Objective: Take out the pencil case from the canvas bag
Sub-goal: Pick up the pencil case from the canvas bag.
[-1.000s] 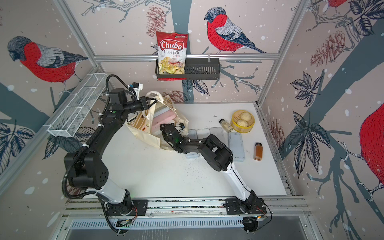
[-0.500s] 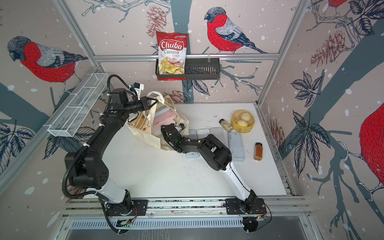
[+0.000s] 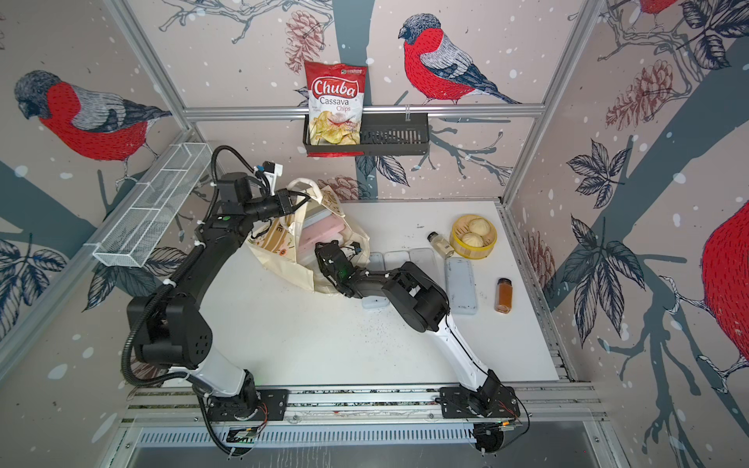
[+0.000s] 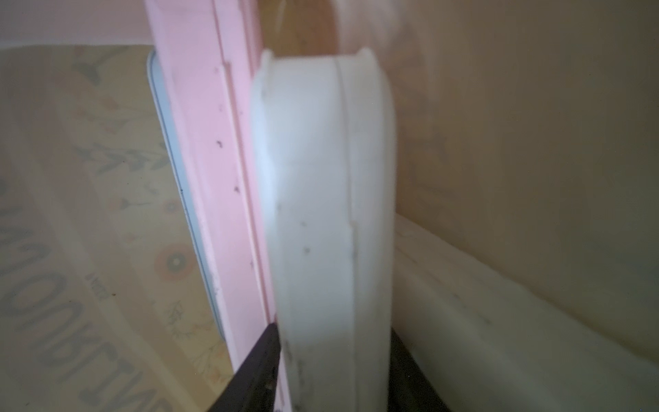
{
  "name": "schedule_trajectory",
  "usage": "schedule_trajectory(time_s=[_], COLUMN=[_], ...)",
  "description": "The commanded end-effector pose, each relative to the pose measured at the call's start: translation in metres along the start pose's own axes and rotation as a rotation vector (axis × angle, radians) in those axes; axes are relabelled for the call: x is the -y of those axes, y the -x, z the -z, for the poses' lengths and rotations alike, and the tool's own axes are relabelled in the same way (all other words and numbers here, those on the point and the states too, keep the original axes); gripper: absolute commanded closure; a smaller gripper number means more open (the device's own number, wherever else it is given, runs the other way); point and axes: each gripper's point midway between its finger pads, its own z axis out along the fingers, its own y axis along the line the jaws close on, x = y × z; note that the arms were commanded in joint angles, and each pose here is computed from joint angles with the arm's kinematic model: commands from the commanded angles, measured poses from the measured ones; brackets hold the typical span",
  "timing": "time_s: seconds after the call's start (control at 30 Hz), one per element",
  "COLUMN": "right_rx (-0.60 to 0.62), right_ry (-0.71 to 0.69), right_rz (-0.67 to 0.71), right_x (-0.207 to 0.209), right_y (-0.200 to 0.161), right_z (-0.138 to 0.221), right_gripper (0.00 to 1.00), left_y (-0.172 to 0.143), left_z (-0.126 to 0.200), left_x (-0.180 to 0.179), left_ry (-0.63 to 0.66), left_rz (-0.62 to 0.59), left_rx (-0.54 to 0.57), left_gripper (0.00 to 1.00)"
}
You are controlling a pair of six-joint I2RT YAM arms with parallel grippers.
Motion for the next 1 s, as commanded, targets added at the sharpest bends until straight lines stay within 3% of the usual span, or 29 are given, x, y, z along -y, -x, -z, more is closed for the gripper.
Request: schedule_trajectory(time_s=[0.0, 0.47, 0.97], right_rx=[0.016, -0.032, -0.026], right_ry=[0.022, -0.005, 0.011], right_rz=[-0.044, 0.089, 0.348], right_x=[-0.003, -0.026, -0.070], right_y=[0.003, -0.007, -0.004], right_z=[-0.001, 0.026, 0.097], right_gripper=[0.60, 0.75, 0.81], left_y=[0.013, 0.017, 0.022], left_z=[-0.001, 0.002, 0.006], left_x=[0.017, 0.013, 0.011], left_ry=[-0.064, -0.025, -0.029], left_rz=[-0.073, -0.068, -0.020], left_rx=[0.042, 0.056, 0.067], left_gripper=[1.00, 1.00, 1.00])
